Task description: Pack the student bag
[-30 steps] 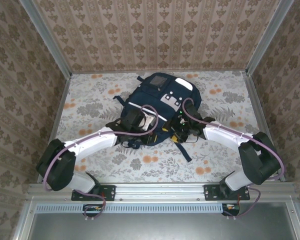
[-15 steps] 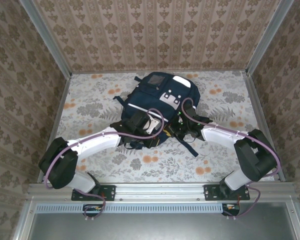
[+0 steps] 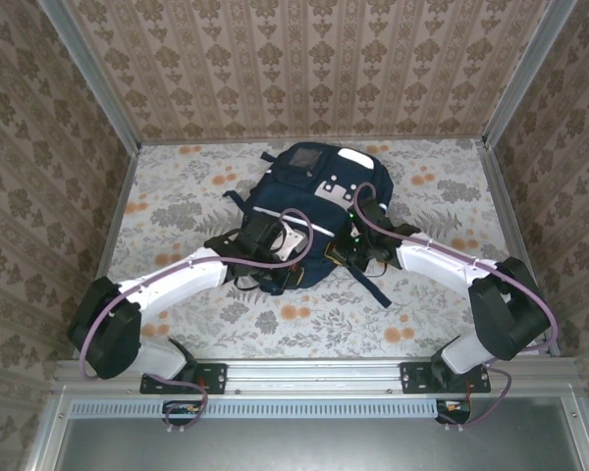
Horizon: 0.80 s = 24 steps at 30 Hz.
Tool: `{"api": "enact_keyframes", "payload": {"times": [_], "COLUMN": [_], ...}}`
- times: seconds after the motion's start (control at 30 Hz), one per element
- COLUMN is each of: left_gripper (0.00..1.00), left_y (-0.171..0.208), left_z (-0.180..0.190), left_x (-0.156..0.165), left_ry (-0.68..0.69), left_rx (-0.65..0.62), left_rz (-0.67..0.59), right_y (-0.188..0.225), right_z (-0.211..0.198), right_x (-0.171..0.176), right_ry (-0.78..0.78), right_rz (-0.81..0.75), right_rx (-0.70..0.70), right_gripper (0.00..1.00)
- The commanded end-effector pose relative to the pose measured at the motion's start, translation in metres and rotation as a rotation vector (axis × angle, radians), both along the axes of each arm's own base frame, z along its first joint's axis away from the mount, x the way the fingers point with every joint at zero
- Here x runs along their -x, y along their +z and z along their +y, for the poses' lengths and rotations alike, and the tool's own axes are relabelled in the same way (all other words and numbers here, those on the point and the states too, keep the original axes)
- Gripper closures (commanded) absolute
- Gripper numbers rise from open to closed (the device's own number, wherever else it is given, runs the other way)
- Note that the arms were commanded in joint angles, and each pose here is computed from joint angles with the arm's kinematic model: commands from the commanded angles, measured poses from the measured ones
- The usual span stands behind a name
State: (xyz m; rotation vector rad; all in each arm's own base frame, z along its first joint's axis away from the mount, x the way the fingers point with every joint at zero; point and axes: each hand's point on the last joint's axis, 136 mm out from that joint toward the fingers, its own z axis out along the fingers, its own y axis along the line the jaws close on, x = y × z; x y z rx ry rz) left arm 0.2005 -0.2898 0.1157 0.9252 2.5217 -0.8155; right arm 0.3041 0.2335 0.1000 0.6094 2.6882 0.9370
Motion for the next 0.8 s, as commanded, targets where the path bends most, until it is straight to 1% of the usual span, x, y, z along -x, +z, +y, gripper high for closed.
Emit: {"api": "enact_keyframes", "payload": {"times": [0.0,0.3,0.37,0.6,0.63,0.7,0.73,0.77], "left_gripper": [1.00,1.00,1.00,1.00,1.00,1.00,1.00,1.00], "left_y": [0.009,0.000,0.000,-0.001,0.000,0.003,0.005,0.008], "left_z": [0.019,0.037,0.036,0.023,0.019,0.008,0.002,-0.006], "left_x": [0.002,-0.010,-0.014,-0.024,-0.024,-0.021,-0.019,-0.016], "left_ry": [0.005,0.084,0.093,0.092,0.085,0.060,0.041,0.019], "left_rx": [-0.047,-0.061,-0.054,-0.026,-0.011,0.022,0.037,0.053], "left_rz": [-0.003,0.025,0.029,0.057,0.061,0.068,0.069,0.069], "right_y": [-0.003,-0.001,-0.002,0.005,0.008,0.014,0.019,0.024], "right_z": [-0.044,-0.112,-0.130,-0.192,-0.197,-0.190,-0.179,-0.168], "right_x": [0.001,0.008,0.011,0.003,0.002,-0.003,-0.005,-0.005], "right_ry": [-0.022,-0.092,-0.120,-0.261,-0.277,-0.251,-0.213,-0.181], "right_rz": [-0.028,-0.024,-0.005,-0.006,-0.012,-0.045,-0.065,-0.078], "right_rx": [0.178,0.276,0.313,0.442,0.445,0.412,0.368,0.333], "right_gripper": [1.00,1.00,1.00,1.00,1.00,1.00,0.96,0.88]}}
